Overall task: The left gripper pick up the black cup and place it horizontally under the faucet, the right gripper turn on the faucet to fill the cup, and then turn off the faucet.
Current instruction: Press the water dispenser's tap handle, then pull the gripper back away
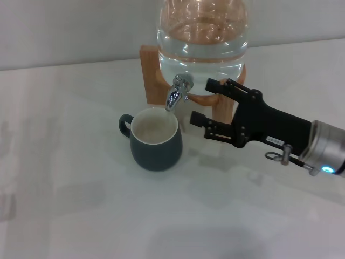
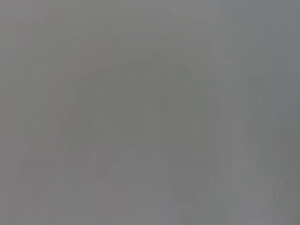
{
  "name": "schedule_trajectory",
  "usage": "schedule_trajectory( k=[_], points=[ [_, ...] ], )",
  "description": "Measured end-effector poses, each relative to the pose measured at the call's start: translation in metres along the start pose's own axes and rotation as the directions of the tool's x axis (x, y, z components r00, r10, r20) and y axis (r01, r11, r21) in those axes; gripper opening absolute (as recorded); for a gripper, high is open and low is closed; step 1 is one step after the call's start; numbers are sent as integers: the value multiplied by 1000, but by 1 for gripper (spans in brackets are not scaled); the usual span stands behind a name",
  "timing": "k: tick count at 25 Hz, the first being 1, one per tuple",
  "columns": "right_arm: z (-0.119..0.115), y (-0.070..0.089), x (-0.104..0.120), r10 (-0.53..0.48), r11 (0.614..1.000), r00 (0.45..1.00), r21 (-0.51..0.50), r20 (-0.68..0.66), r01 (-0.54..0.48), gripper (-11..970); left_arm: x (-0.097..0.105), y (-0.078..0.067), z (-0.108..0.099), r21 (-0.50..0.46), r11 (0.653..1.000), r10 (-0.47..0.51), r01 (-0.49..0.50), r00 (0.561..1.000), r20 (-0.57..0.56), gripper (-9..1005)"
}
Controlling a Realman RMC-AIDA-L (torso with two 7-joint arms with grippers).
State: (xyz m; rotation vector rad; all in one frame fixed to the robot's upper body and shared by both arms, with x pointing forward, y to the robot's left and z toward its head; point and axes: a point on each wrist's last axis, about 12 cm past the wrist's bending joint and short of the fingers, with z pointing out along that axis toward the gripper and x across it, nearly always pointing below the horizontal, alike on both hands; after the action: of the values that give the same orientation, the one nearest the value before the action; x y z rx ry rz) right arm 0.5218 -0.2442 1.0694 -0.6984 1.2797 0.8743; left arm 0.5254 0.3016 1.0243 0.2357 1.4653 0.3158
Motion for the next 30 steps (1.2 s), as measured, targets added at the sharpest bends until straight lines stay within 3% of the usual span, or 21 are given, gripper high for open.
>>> schedule_trajectory(
  k=[8,16,30],
  points=[
    [-10,9,0,18,999,1000,-36,19,-18,860,2,-1,1,9,1000,0,0,1000,-20,881],
    [-6,25,7,41,987,999,-152,-28,-44,860,6,-4,1,27,1000,0,2,998,-58,881],
    [-4,30,9,48,978,997,-201,-55,-58,860,9,-6,-2,38,999,-2,4,997,-76,881]
  ],
)
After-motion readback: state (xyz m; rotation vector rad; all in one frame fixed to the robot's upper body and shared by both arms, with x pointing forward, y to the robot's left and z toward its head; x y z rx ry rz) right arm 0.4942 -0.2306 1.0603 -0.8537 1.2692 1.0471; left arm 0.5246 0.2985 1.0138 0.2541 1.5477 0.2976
